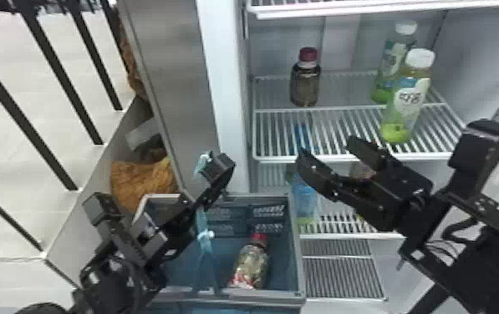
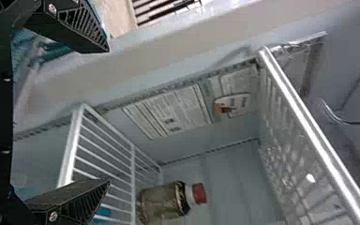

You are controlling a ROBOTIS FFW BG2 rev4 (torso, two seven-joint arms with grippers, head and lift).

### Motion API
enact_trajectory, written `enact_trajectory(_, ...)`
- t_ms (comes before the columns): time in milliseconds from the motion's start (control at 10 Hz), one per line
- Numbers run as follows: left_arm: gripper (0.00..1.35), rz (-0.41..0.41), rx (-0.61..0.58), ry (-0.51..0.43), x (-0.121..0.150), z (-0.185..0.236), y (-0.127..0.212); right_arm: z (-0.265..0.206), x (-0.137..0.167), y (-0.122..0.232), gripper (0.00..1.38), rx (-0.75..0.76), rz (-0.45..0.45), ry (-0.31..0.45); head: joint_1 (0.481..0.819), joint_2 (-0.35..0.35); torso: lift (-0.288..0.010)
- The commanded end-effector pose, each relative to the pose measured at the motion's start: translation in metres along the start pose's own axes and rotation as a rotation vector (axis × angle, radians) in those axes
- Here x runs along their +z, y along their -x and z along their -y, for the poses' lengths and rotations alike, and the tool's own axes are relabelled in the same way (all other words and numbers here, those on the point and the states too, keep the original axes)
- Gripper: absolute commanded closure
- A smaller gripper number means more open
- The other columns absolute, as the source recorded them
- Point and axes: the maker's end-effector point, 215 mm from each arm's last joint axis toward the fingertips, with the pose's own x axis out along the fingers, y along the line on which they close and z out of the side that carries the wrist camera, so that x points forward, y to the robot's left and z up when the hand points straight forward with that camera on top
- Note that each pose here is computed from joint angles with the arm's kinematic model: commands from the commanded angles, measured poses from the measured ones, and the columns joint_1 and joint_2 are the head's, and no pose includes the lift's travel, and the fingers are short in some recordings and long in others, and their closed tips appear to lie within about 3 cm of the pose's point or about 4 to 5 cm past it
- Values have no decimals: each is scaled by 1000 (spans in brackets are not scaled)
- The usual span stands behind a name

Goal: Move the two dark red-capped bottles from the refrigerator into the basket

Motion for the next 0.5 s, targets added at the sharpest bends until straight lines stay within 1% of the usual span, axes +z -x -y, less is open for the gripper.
enact_trajectory(0,1200,-2,-3,-1,0,1,-1,12,6,-6,104,-29,32,6,695,80,-34)
enact_trajectory(200,1200,-2,-3,-1,0,1,-1,29,10,-19,104,-78,68,8,695,61,-34)
enact_trajectory(400,1200,-3,-4,-3,1,1,-2,42,11,-40,104,-102,85,35,695,53,-34)
